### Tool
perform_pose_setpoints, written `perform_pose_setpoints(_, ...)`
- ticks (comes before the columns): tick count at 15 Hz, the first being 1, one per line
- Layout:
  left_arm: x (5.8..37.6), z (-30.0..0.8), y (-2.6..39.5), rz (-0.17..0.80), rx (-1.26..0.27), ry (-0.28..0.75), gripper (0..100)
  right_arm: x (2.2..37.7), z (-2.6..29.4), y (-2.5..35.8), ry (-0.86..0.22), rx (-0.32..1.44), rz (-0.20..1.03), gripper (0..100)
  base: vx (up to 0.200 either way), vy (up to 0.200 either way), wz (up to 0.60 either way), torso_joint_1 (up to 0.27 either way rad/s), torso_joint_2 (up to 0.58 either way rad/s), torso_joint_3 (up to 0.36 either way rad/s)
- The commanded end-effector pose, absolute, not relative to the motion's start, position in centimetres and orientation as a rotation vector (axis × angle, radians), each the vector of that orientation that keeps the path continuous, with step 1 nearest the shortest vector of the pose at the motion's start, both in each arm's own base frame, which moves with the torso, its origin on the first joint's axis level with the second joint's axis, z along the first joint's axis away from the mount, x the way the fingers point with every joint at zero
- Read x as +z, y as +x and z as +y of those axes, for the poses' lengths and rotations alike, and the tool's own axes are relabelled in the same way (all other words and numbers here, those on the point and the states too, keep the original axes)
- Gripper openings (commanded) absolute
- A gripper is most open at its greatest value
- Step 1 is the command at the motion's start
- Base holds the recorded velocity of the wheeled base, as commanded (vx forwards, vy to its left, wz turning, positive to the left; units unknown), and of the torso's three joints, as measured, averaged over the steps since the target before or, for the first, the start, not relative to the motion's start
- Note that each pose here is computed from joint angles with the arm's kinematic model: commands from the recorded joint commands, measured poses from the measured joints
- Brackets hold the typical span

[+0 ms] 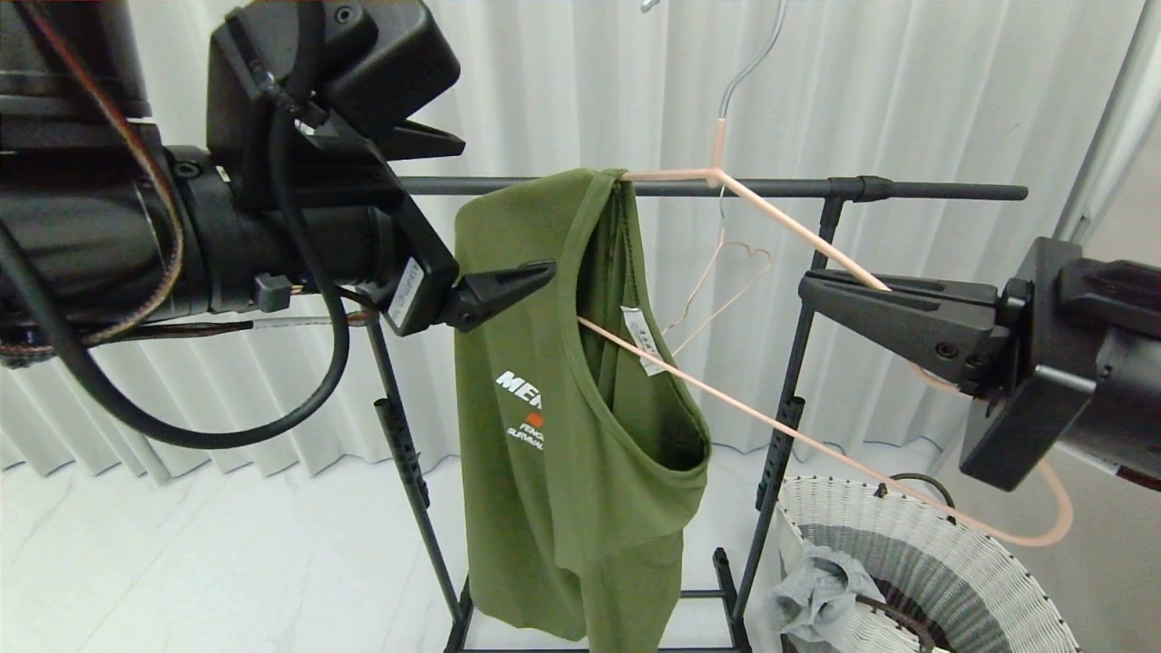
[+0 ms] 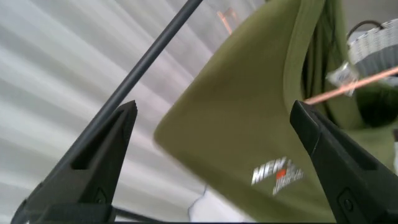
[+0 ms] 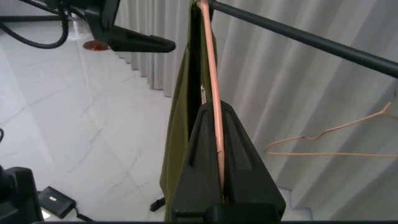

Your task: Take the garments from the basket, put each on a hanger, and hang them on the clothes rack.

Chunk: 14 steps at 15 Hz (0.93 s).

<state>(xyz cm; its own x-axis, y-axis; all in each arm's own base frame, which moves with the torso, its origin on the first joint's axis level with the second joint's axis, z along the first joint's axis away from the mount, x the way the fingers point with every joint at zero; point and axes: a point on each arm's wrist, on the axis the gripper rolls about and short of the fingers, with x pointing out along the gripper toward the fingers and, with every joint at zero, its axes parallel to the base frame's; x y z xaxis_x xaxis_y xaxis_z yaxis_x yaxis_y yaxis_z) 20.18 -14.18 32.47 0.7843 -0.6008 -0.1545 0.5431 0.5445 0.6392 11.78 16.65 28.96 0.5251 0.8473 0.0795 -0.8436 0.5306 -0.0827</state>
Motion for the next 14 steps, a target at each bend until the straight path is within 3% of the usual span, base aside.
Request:
perform_pose_setpoints(1, 32.2, -15.1, 20.8, -0.078, -0.700, 0.733, 100, 28.8, 16.9, 11.5, -0.050, 1.031, -0.117, 0, 0.000, 0.000, 0.00, 0.000, 0.00, 0.000)
perform_pose_setpoints(13, 32.2, -15.0, 20.7, -0.090, -0.694, 0.731, 100, 28.6, 17.8, 9.4, -0.062, 1.154, -0.110, 0, 0.000, 0.000, 0.00, 0.000, 0.00, 0.000)
perform_pose_setpoints(14, 32.2, -15.0, 20.6, -0.092, -0.695, 0.730, 0, 28.6, 17.8, 9.4, -0.062, 1.152, -0.110, 0, 0.000, 0.000, 0.00, 0.000, 0.00, 0.000)
